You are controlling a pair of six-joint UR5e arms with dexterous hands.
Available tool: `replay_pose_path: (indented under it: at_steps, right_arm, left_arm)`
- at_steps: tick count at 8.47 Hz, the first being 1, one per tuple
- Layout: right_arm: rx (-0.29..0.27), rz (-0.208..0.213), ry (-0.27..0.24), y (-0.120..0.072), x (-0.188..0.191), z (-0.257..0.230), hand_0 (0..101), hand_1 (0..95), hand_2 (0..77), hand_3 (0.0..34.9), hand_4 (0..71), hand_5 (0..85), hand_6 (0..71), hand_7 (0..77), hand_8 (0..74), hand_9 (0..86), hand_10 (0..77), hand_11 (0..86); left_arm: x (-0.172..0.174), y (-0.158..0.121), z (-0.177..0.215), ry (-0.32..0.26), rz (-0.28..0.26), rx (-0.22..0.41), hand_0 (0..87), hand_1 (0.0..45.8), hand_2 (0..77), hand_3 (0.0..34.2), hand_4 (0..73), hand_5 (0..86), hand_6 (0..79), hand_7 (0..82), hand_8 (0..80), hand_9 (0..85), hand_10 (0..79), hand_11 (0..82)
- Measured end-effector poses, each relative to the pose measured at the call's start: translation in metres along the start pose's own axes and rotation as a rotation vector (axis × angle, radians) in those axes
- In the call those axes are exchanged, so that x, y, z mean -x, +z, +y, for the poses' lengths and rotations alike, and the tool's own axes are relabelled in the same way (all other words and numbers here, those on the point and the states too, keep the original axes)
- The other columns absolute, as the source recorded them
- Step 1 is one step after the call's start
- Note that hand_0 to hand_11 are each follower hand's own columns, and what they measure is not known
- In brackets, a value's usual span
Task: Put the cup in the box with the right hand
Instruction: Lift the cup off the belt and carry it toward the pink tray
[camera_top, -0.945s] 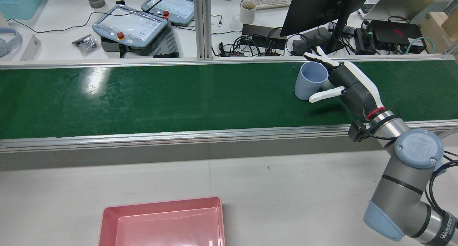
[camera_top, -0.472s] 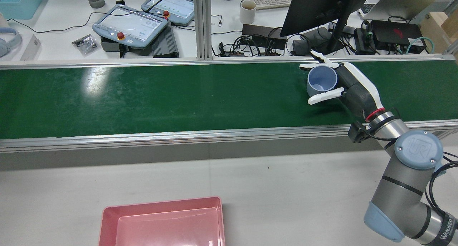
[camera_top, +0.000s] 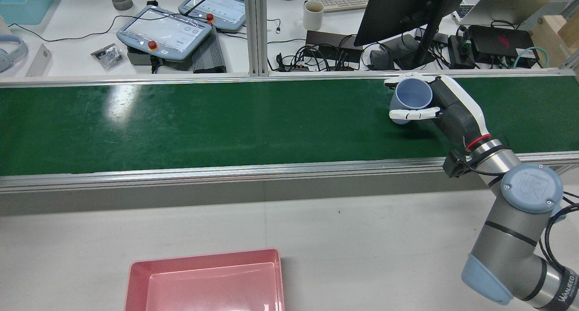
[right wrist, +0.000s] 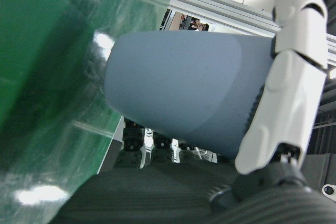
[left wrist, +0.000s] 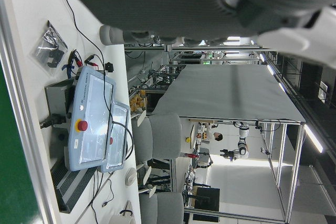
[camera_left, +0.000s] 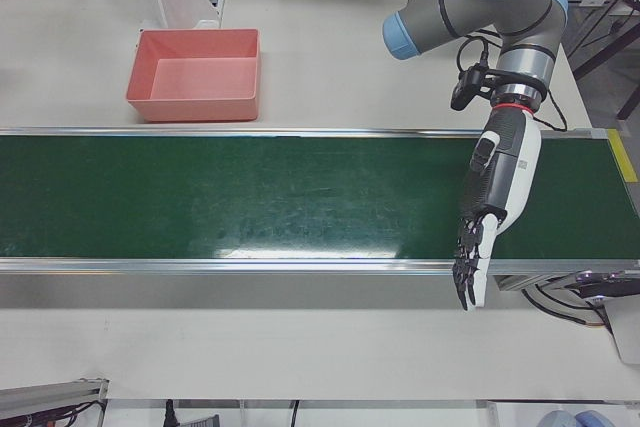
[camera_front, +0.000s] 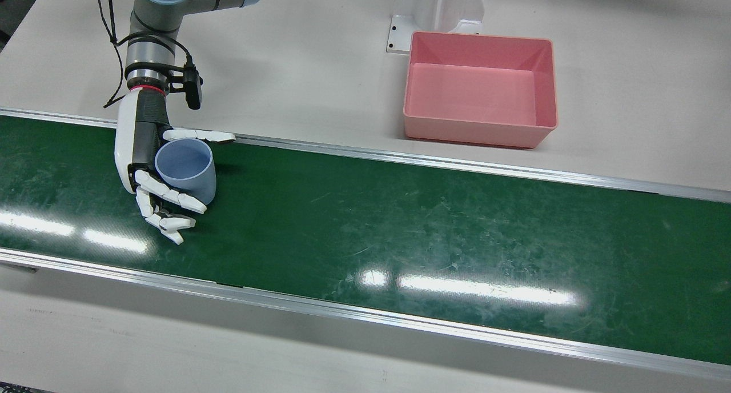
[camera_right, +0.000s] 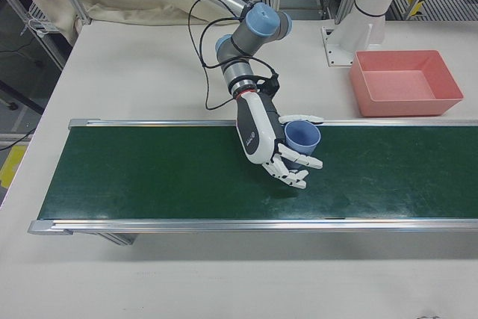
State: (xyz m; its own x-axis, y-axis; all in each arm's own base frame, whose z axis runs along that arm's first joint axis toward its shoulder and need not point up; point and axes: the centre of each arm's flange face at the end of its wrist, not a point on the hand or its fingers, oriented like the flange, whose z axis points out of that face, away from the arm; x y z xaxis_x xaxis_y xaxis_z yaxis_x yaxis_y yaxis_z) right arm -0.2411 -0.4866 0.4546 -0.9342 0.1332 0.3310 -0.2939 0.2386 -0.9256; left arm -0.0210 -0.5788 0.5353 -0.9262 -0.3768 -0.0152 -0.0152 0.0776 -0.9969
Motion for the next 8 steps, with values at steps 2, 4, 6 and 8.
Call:
replay_pose_path:
  at_steps: [2,4,6,8]
  right_arm:
    - [-0.012,-0.015,0.022,-0.001,0.004,-0.001,50,16.4,22.4,0.4,28.4,13.1,27.8,61.6,34.9,34.9,31.1,43.1]
    - [0.011,-0.039,0.058,-0.001,0.016,0.012,45,12.0,28.4,0.9,22.9,23.5,32.7,70.4,50.7,49.6,43.1,56.7]
    - [0.066,-0.065,0.094,-0.003,0.033,0.04,45,12.0,28.4,0.0,8.7,25.6,39.3,69.8,68.7,72.5,68.7,71.4]
    - [0.148,-0.087,0.106,-0.011,0.048,0.084,45,12.0,28.4,0.0,7.1,25.1,40.4,69.8,70.9,72.0,70.9,70.4]
  left_arm:
    - [0.0,0.0,0.0,0.0,0.0,0.0,0.0,0.5,0.5,0.0,0.0,0.0,0.0,0.0,0.0,0.0,0.0,0.0]
    - [0.0,0.0,0.0,0.0,-0.001,0.0,0.0,0.5,0.5,0.0,0.0,0.0,0.0,0.0,0.0,0.0,0.0,0.0]
    - [0.0,0.0,0.0,0.0,0.0,0.001,0.0,0.5,0.5,0.0,0.0,0.0,0.0,0.0,0.0,0.0,0.0,0.0]
    - [0.0,0.0,0.0,0.0,0.0,0.001,0.0,0.5,0.5,0.0,0.0,0.0,0.0,0.0,0.0,0.0,0.0,0.0]
